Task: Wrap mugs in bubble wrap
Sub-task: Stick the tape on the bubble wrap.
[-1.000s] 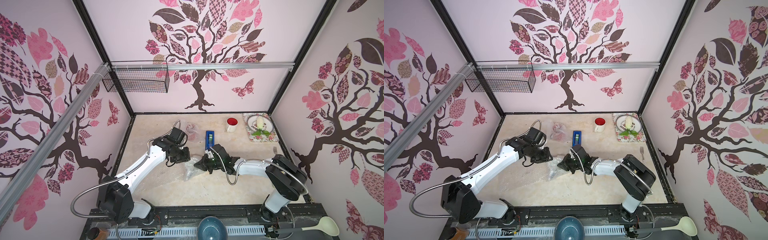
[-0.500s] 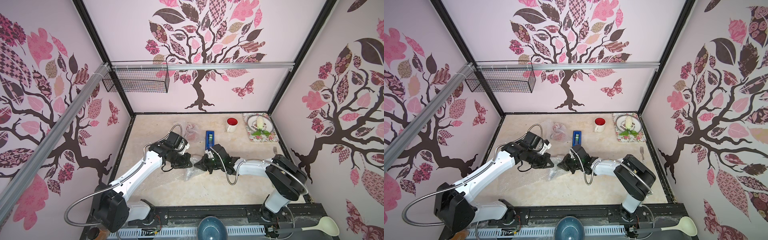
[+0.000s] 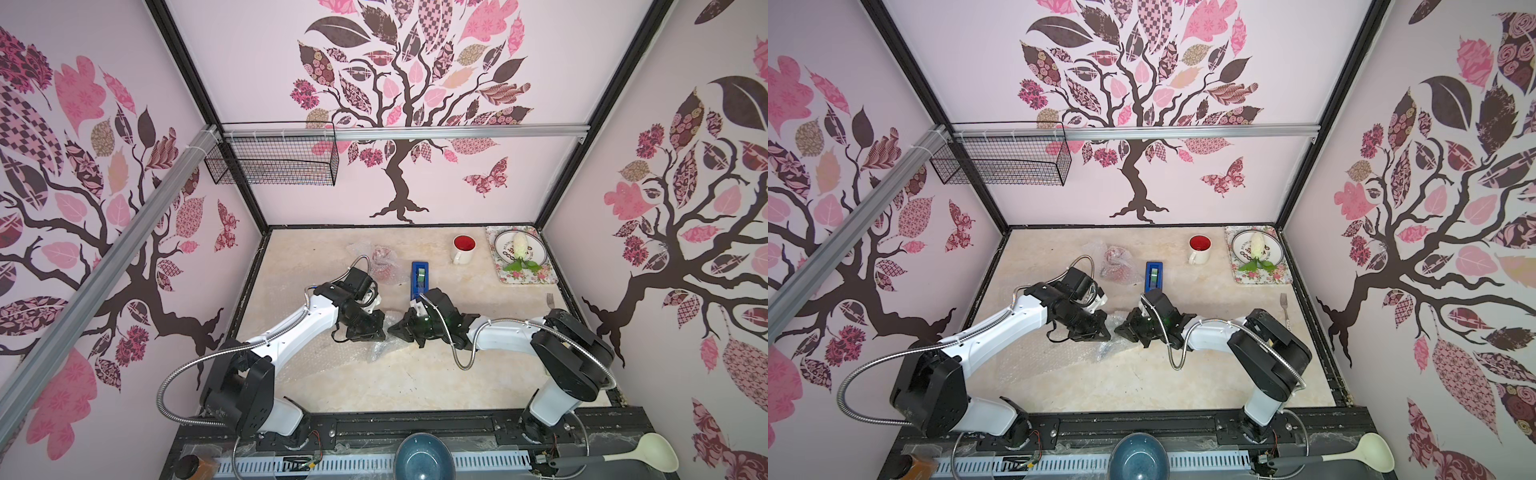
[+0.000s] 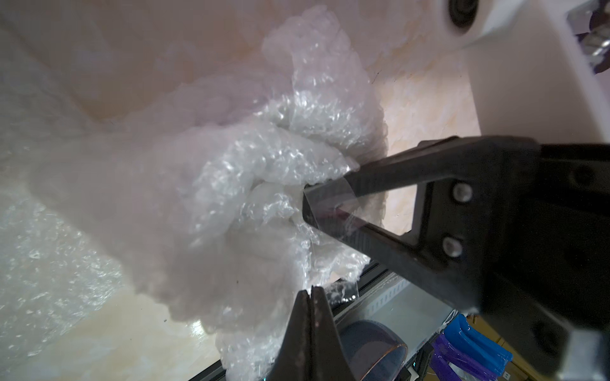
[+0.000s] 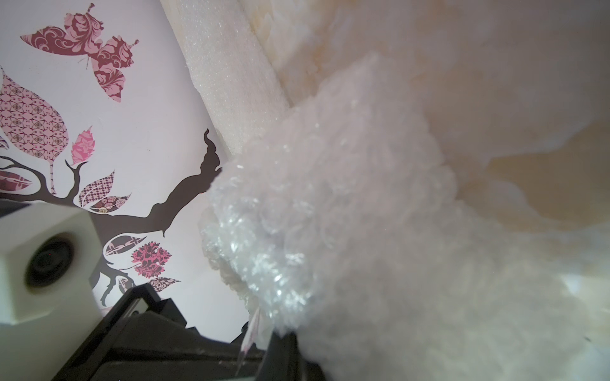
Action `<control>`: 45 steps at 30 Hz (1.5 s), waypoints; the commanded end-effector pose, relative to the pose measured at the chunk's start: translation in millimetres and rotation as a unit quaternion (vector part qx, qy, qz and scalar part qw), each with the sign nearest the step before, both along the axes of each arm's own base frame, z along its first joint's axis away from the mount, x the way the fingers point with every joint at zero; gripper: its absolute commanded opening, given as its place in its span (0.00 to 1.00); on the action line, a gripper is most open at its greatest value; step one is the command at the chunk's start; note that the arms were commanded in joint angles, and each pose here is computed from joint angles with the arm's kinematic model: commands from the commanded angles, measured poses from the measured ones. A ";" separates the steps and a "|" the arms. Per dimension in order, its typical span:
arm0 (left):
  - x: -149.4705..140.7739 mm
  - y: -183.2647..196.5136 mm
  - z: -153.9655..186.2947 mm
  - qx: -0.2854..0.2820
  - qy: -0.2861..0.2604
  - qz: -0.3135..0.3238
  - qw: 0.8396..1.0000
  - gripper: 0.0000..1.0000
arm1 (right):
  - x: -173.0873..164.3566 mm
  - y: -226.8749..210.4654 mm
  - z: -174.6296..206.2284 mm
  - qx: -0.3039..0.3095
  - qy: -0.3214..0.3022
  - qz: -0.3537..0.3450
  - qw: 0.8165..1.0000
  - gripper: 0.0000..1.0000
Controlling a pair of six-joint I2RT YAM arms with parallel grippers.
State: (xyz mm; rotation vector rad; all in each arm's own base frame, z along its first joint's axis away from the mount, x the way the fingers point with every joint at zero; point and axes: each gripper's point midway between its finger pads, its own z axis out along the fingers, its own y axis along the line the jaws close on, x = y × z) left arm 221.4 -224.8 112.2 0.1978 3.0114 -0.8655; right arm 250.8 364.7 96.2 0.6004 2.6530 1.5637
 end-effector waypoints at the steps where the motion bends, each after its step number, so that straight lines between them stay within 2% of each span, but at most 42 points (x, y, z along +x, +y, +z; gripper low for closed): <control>1: 17.7 -8.8 1.0 -0.010 -0.023 0.015 1.000 0.00 | -0.5 -6.9 -18.2 -0.031 0.049 -0.033 0.998 0.00; 14: 48.5 -16.7 0.4 -0.001 -0.038 0.031 0.999 0.00 | -1.6 -5.7 -17.2 -0.027 0.048 -0.030 0.998 0.00; 21: 46.3 -14.3 15.6 -0.003 -0.037 0.021 0.999 0.00 | -2.0 -8.1 -15.4 -0.022 0.046 -0.034 0.998 0.00; 28: 35.5 -21.4 8.5 -0.028 -0.007 0.009 1.000 0.00 | -3.6 -12.8 -18.7 -0.019 0.051 -0.043 0.998 0.00; 31: 37.2 -19.9 2.5 -0.022 -0.008 0.014 1.000 0.00 | -2.9 -9.4 -17.2 -0.015 0.050 -0.038 0.998 0.00; 37: 60.7 -14.8 6.5 0.007 -0.051 0.040 0.998 0.00 | -3.0 -9.7 -15.5 -0.015 0.047 -0.038 0.998 0.00; 45: 96.4 -22.1 2.3 0.015 -0.094 0.061 0.994 0.00 | -4.7 -8.1 -15.3 -0.011 0.046 -0.035 0.998 0.00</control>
